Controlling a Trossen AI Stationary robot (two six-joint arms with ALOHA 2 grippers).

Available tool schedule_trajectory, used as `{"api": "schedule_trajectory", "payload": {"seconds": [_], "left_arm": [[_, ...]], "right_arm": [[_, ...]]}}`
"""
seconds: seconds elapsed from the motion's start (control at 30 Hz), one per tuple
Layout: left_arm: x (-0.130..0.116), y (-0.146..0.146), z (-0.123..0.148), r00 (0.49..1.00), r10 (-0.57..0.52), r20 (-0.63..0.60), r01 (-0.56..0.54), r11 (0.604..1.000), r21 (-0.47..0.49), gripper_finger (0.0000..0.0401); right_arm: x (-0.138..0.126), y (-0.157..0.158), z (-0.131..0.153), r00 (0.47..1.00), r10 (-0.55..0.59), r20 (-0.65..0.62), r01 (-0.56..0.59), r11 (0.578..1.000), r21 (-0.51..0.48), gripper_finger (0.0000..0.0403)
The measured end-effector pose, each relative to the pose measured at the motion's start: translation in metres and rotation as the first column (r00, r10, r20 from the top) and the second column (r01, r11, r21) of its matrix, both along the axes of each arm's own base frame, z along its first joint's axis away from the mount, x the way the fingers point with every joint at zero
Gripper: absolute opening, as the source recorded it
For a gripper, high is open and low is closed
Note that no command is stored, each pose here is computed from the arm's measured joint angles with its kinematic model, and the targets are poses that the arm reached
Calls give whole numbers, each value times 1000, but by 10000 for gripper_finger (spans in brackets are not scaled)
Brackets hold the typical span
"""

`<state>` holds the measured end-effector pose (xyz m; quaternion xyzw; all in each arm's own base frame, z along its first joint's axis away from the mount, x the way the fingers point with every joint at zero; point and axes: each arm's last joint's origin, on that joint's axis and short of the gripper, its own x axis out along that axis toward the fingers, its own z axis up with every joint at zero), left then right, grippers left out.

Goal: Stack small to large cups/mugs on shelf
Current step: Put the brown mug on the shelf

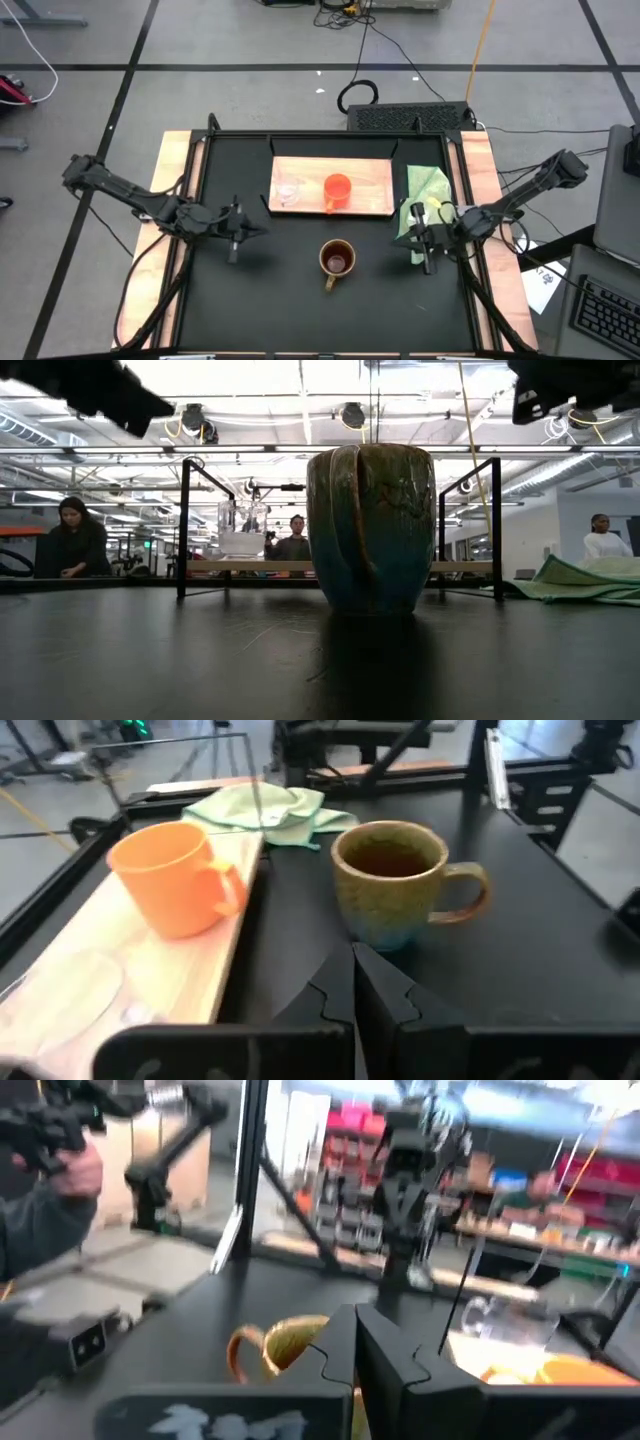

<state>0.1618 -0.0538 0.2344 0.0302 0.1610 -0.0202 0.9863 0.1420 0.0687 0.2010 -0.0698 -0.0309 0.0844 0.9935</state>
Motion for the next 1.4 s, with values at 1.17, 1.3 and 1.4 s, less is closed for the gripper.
{"api": "schedule_trajectory", "payload": {"seconds": [1.17,1.3,1.4], "left_arm": [[-33,15,-76,999,47,-2,-47,994,-95,3],[-33,15,-76,999,47,0,-47,994,-96,3],[-33,15,-75,999,47,4,-46,994,-97,3]], "right_arm": [[172,16,59,534,-100,-840,122,992,-40,15],[181,12,56,477,-77,-875,142,990,-10,50],[184,7,57,484,-61,-873,155,988,17,84]]}}
